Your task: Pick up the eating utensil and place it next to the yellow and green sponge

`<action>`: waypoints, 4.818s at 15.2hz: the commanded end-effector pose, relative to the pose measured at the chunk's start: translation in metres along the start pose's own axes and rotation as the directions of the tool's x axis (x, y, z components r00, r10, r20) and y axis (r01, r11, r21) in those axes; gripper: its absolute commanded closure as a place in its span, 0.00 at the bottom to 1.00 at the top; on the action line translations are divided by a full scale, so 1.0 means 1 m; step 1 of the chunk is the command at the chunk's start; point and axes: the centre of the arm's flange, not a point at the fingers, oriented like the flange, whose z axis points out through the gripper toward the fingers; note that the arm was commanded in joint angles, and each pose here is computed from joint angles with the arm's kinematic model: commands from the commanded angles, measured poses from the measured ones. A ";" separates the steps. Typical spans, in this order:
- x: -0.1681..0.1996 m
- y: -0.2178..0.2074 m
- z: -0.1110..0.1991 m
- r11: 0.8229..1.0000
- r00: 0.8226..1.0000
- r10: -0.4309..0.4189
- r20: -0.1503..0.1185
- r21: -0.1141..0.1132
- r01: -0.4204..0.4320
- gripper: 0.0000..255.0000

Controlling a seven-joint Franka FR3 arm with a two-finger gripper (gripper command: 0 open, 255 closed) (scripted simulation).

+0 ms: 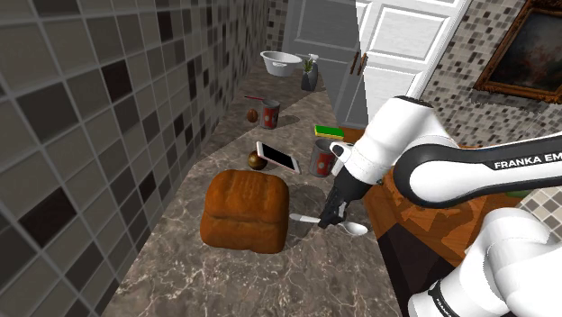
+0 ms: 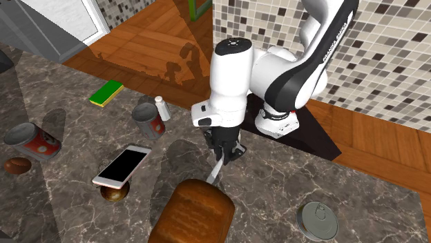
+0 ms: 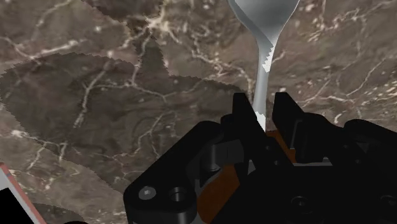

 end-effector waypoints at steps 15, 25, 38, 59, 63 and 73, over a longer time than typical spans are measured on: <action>0.028 0.098 -0.044 1.000 1.000 0.000 0.001 0.000 0.000 1.00; 0.053 0.227 -0.054 1.000 1.000 0.000 0.001 0.000 0.000 1.00; 0.086 0.395 -0.068 1.000 1.000 0.000 0.001 0.000 0.000 1.00; 0.086 0.491 0.001 1.000 1.000 0.000 0.001 0.000 0.000 1.00; 0.085 0.491 0.005 1.000 1.000 0.000 0.001 0.000 0.000 1.00; 0.085 0.491 0.005 1.000 1.000 0.000 0.001 0.000 0.000 0.00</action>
